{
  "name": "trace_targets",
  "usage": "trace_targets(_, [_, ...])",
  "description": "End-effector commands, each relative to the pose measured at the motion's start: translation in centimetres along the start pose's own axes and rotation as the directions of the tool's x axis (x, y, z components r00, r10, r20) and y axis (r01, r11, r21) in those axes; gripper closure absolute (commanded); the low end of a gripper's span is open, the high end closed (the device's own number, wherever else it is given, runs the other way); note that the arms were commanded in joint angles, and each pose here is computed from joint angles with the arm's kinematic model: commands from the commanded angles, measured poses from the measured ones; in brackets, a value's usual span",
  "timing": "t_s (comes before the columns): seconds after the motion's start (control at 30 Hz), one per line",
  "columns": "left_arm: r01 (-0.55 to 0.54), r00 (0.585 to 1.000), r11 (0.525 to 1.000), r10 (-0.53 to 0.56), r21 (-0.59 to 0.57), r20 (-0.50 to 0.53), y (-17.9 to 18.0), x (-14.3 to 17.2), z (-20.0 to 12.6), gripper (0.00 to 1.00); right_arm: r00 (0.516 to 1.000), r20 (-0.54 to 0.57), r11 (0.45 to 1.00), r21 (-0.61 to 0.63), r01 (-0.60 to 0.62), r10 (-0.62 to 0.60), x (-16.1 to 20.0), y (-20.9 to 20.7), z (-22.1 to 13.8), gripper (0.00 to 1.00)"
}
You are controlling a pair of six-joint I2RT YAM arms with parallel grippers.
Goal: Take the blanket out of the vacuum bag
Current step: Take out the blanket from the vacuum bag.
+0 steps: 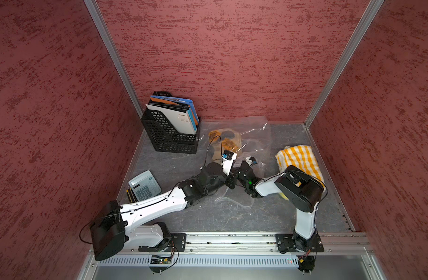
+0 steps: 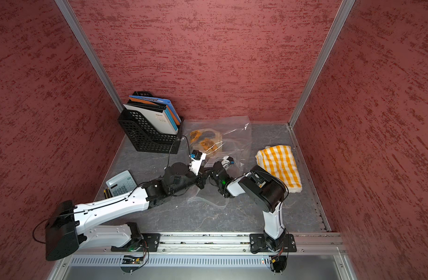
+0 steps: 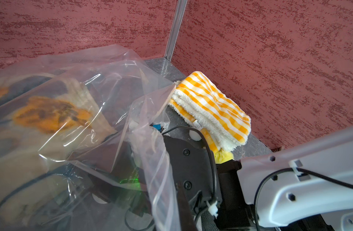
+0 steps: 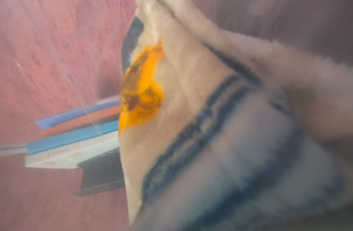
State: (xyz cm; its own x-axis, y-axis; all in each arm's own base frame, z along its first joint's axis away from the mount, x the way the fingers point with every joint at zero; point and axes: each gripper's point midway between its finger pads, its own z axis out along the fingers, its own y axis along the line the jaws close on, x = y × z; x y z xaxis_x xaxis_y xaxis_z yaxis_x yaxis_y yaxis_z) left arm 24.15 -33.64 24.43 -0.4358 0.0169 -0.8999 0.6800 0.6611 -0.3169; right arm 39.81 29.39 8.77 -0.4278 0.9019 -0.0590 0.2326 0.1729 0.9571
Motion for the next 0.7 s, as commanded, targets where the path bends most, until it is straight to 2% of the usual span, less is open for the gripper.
trace_targets(0.0, [-0.011, 1.000, 0.996, 0.014, 0.093, -0.026, -1.9, 0.6, -0.8, 1.00, 1.000, 0.025, 0.999, 0.029, -0.014, 0.013, -1.6, -0.6, 1.0, 0.89])
trace_targets(0.17, [-0.010, 0.999, 0.997, 0.013, 0.080, -0.032, -1.5, 0.7, -0.5, 1.00, 1.000, 0.019, 1.000, 0.004, 0.000, 0.000, -1.9, -0.1, 0.7, 1.00])
trace_targets(0.43, [0.008, 1.000, 0.999, -0.008, 0.032, -0.022, -0.5, 1.0, 0.4, 1.00, 0.997, -0.076, 0.996, -0.083, -0.010, 0.004, -0.7, 2.5, -1.0, 1.00])
trace_targets(0.67, [0.028, 0.999, 0.999, -0.027, -0.037, 0.035, 0.7, 0.4, 1.2, 1.00, 0.991, -0.131, 0.992, -0.130, -0.007, -0.010, -1.1, 3.6, -4.4, 1.00])
